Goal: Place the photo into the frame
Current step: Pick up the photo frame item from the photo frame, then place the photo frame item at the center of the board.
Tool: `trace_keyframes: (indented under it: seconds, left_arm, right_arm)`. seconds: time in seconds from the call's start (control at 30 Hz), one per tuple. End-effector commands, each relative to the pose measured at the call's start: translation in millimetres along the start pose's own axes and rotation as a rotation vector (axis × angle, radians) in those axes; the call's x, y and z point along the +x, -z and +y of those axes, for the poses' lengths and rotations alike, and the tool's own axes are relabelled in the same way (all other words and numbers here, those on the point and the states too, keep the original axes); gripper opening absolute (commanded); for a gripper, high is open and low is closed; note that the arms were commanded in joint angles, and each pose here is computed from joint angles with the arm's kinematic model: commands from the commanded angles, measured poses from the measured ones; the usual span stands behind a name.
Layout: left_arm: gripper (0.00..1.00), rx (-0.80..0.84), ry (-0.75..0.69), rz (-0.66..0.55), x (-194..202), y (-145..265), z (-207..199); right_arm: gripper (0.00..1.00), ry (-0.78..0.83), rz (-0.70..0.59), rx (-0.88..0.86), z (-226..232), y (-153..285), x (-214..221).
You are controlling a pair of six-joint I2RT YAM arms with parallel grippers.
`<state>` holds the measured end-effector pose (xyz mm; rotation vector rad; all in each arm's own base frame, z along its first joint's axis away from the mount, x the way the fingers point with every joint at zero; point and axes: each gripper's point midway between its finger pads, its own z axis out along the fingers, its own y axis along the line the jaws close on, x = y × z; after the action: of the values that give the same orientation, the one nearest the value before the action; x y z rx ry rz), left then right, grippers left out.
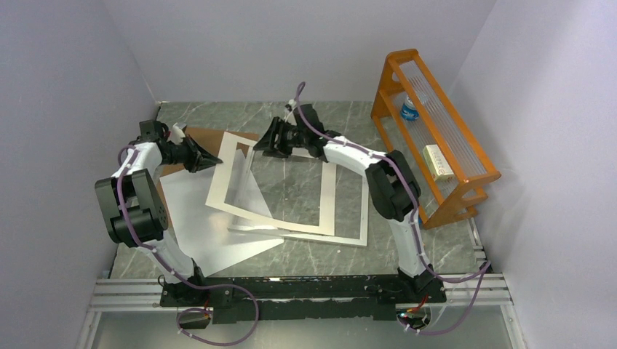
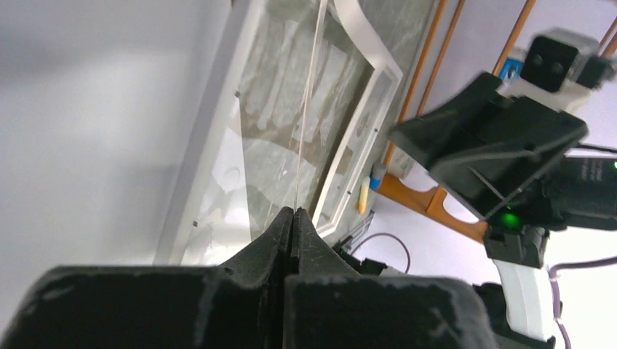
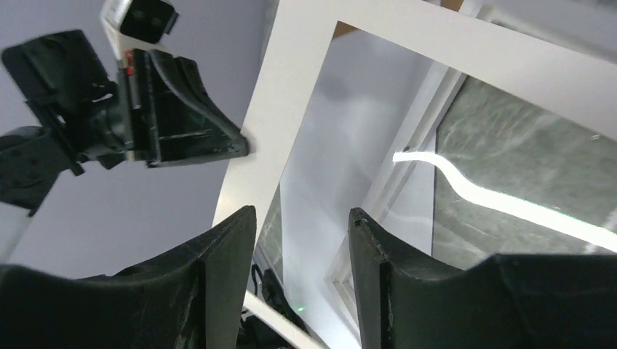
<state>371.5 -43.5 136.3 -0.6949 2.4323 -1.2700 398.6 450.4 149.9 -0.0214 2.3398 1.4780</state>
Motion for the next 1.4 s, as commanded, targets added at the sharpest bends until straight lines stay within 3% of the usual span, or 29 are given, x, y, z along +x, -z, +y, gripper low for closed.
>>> trace_keyframes:
  seconds: [0.0,0.13,0.27,0.43,0.63,0.77,0.93,1.0,1.1,1.17,1.2,1.37]
  left_arm:
    - [0.03,-0.042,0.007,-0.093,-37,12,8]
    - [0.02,-0.189,0.013,-0.236,-80,41,32]
    - [0.03,-0.463,0.000,-0.391,-110,78,63]
    - [0.03,-0.724,0.062,-0.565,-114,117,96]
    - [0.03,-0.959,0.182,-0.646,-97,148,134]
    - [0.02,-0.920,0.219,-0.680,-95,155,139]
    - [0.04,-0.905,0.251,-0.598,-85,142,152]
    - [0.21,-0.923,0.270,-0.566,-76,139,161]
    - [0.61,-0.957,0.270,-0.530,-65,140,166]
    - [0.75,-0.981,0.263,-0.520,-59,146,165]
    - [0.80,-0.993,0.256,-0.519,-57,149,163]
    - [0.83,-1.090,0.191,-0.578,-52,172,146]
  right_arm:
    - [0.53,0.093,-0.084,0.019,21,41,-31]
    - [0.54,0.185,-0.164,0.189,-1,79,-48]
    - [0.54,0.229,-0.227,0.437,-50,122,-55]
    - [0.54,0.167,-0.292,0.790,-128,184,-52]
    - [0.54,0.042,-0.293,1.079,-192,241,-35]
    - [0.54,-0.002,-0.262,1.152,-213,255,-20]
    - [0.55,-0.031,-0.245,1.214,-224,264,-10]
    - [0.55,-0.035,-0.246,1.244,-227,270,-8]
    - [0.57,-0.043,-0.251,1.275,-231,278,-5]
    - [0.58,-0.046,-0.251,1.283,-232,282,-3]
    - [0.59,-0.048,-0.253,1.285,-233,284,-3]
    - [0.62,-0.081,-0.232,1.287,-243,291,3]
